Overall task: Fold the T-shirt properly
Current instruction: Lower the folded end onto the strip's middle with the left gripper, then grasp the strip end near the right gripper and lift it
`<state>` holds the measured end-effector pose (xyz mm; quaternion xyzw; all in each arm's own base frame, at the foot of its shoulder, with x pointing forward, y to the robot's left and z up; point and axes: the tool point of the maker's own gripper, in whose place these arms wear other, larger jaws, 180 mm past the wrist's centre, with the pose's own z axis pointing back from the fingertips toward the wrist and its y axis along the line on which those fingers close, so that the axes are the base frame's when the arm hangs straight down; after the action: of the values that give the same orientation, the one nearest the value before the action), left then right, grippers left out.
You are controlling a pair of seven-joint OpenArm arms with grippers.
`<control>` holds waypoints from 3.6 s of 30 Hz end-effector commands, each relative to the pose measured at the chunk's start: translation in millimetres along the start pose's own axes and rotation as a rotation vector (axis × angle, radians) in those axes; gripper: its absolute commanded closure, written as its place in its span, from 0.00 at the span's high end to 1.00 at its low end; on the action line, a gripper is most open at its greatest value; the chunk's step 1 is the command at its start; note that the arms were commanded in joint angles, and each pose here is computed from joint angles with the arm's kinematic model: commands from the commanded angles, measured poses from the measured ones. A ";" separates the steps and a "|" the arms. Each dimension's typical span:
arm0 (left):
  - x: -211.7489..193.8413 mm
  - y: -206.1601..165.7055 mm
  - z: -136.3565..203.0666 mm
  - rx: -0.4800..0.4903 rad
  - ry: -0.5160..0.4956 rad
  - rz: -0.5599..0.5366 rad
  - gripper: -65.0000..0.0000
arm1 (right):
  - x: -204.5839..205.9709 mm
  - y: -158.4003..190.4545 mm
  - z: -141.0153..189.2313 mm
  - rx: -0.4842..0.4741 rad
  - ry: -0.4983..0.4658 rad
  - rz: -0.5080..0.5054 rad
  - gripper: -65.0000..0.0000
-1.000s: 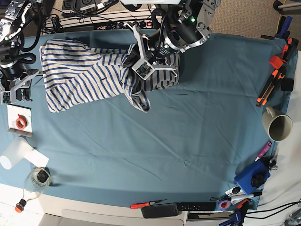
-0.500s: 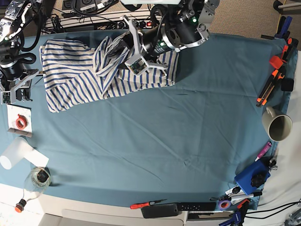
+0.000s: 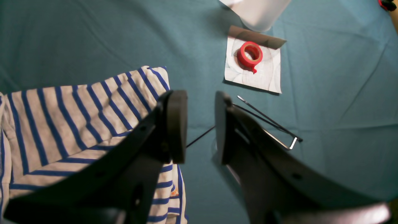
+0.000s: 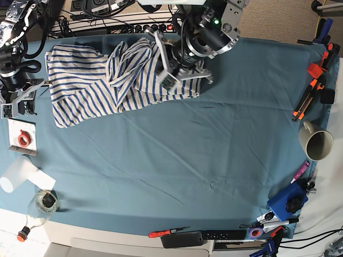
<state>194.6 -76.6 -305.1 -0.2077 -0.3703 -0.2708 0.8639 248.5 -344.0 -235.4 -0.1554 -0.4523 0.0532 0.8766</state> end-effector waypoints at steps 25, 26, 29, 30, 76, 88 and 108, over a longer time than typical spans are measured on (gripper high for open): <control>-34.8 -0.4 -43.2 -0.029 0.114 -0.034 0.00 | -85.6 9.4 -45.9 0.220 0.256 -0.261 0.25; -34.8 -0.4 -43.2 -0.029 0.114 -0.034 0.00 | -86.9 17.1 -45.4 0.266 0.271 -0.276 0.25; -34.7 -0.5 -43.2 -0.030 0.114 -0.033 0.00 | -83.6 21.4 -45.6 0.294 0.272 -0.284 0.25; -34.8 -0.4 -43.2 -0.029 0.114 -0.034 0.00 | -84.1 19.5 -46.2 0.282 0.272 -0.281 0.25; -24.6 1.2 -44.6 -0.027 0.075 -0.038 0.00 | -121.2 11.3 -44.8 0.494 0.358 -0.482 0.50; -24.6 1.2 -44.6 -0.027 0.075 -0.038 0.00 | -100.7 20.6 -40.2 0.621 0.260 -0.565 0.50; -18.4 -4.8 -44.7 -0.059 0.041 -0.013 0.00 | -118.8 54.2 -44.4 0.649 0.288 -0.615 0.50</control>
<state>199.7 -92.3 -359.1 -0.2114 -0.3260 -0.2958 0.8727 216.2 -325.3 -373.9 0.2725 -0.3121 -0.1018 0.9044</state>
